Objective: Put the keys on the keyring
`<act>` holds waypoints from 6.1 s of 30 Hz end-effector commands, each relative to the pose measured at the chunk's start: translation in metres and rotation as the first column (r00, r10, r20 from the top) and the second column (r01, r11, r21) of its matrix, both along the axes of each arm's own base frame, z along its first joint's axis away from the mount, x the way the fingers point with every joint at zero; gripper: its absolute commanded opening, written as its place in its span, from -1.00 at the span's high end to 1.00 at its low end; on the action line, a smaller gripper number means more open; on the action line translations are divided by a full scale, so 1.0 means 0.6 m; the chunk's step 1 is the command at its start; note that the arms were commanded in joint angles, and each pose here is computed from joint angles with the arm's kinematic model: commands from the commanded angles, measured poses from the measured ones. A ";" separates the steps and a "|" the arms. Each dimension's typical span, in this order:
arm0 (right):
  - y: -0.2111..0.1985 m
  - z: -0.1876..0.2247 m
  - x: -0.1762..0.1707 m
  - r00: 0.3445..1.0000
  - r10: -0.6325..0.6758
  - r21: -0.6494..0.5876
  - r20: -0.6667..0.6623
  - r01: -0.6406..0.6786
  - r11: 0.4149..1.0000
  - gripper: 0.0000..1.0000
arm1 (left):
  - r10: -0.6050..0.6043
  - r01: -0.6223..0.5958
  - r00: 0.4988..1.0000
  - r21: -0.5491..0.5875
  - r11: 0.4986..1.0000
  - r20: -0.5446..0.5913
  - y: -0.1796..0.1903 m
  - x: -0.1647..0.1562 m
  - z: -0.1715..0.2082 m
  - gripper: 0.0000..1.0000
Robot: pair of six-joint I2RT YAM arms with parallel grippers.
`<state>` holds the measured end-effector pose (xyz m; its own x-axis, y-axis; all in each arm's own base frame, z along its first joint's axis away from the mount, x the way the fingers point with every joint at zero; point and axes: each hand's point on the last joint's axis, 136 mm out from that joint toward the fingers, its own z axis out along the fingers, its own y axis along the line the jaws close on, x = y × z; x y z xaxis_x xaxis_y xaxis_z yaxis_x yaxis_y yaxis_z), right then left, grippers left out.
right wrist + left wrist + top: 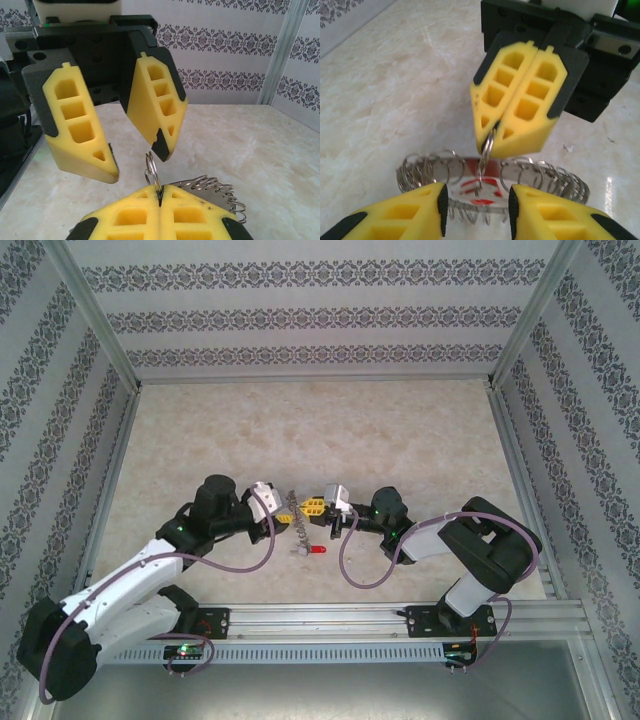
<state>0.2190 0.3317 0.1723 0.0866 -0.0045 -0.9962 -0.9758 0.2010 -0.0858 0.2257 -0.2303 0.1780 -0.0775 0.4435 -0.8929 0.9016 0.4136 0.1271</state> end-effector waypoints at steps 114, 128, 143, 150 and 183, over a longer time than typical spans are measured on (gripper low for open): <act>-0.008 0.079 0.007 0.991 0.130 0.076 -0.016 -0.129 0.989 1.00 | 0.043 -0.020 0.987 -0.150 0.988 0.152 -0.033 0.012 -0.013 0.05; 0.004 0.092 0.000 0.989 0.148 0.081 -0.005 -0.147 0.986 1.00 | 0.107 -0.094 0.971 -0.067 0.993 0.215 -0.025 0.038 -0.036 0.16; 0.005 0.095 -0.001 0.991 0.132 0.080 -0.002 -0.132 0.988 1.00 | 0.090 -0.084 0.960 -0.033 0.996 0.265 -0.026 0.041 -0.033 0.62; 0.002 0.082 0.004 0.995 0.101 0.050 -0.008 -0.101 0.994 1.00 | 0.114 -0.125 0.955 0.021 0.992 0.275 -0.008 0.042 -0.042 0.88; -0.014 -0.012 0.013 1.000 -0.023 -0.330 0.018 0.027 0.944 1.00 | -0.264 0.019 0.902 0.579 0.815 0.342 0.013 0.037 0.064 1.00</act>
